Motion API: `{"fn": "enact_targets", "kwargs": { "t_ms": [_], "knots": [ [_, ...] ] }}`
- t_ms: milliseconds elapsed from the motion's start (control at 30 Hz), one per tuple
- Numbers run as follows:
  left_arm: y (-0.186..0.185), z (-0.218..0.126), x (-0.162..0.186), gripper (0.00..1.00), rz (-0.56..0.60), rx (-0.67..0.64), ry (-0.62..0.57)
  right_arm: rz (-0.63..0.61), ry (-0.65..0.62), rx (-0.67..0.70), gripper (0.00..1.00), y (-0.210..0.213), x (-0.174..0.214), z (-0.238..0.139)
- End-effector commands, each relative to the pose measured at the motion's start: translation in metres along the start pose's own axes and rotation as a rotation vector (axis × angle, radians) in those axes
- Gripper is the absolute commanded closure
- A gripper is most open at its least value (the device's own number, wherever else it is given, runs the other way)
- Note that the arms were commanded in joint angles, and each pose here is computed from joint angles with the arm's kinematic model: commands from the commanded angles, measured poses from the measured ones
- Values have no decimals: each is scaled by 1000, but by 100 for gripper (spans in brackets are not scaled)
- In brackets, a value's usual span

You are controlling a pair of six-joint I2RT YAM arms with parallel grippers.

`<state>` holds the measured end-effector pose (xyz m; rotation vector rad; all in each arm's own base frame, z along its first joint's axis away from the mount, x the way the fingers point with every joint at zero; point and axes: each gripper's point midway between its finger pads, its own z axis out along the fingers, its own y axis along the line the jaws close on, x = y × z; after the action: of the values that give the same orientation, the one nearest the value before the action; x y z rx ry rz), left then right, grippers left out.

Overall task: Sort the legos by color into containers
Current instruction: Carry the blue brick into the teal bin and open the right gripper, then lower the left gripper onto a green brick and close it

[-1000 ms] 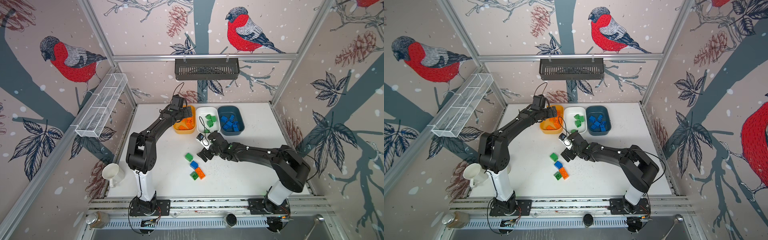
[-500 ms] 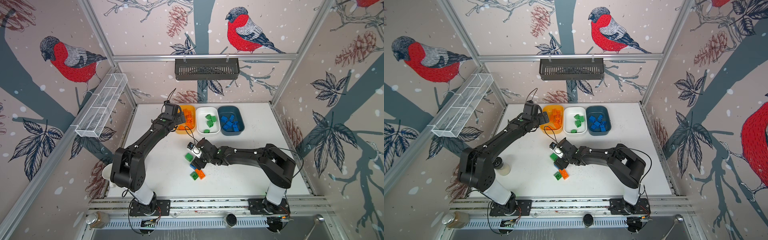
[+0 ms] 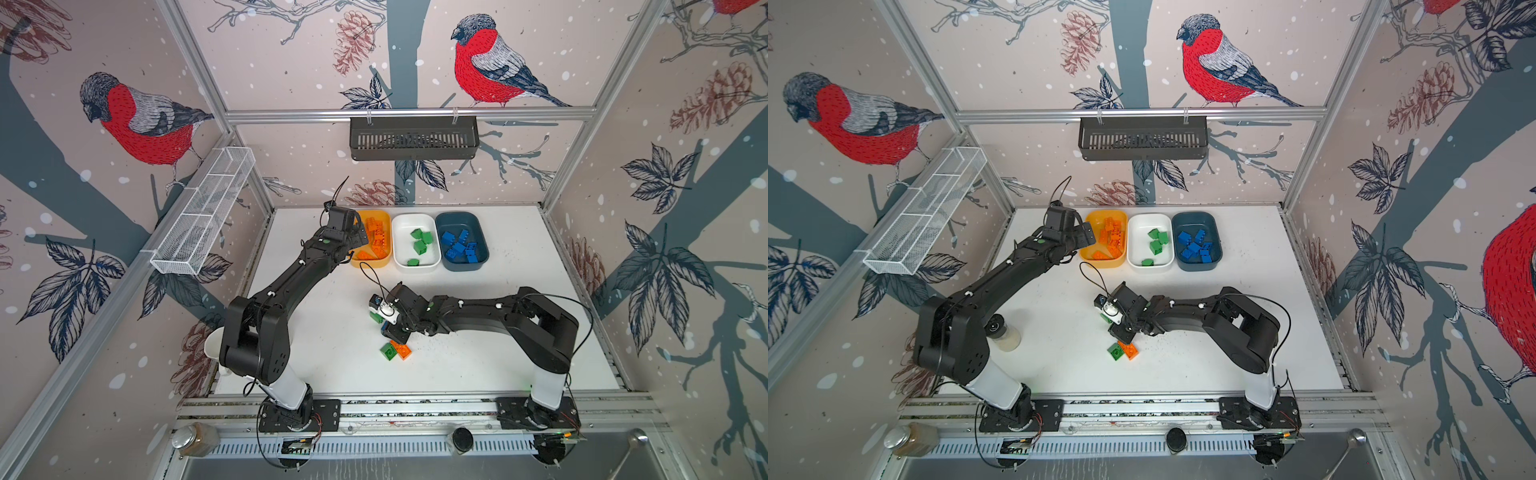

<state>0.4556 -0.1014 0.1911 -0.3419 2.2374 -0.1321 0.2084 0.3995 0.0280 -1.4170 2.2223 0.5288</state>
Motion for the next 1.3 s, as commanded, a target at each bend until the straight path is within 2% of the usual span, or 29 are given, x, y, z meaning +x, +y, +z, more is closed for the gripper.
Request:
{"fn": "enact_targets", "kwargs": {
  "t_ms": [0, 233, 467, 633, 767, 967, 1067, 1267],
  "knots": [
    [-1, 1, -4, 3, -6, 5, -13, -20, 5, 4, 53, 0, -1, 0],
    [1, 1, -2, 3, 2, -5, -6, -12, -8, 47, 59, -13, -3, -8],
    [-3, 3, 13, 3, 19, 24, 67, 98, -89, 201, 66, -75, -3, -47],
    [-5, 5, 20, 3, 14, 42, 85, 175, -203, 277, 67, -121, -8, -90],
    [-10, 6, 24, 3, 14, 70, 104, 278, -303, 376, 67, -174, -12, -127],
    [-14, 4, 32, 3, 10, 102, 121, 526, -451, 531, 68, -254, -10, -170],
    [-15, 3, 37, 3, 7, 108, 133, 618, -468, 587, 67, -284, 0, -180],
    [-20, -3, 53, 3, 4, 126, 168, 678, -419, 670, 64, -317, 14, -181]
  ]
}}
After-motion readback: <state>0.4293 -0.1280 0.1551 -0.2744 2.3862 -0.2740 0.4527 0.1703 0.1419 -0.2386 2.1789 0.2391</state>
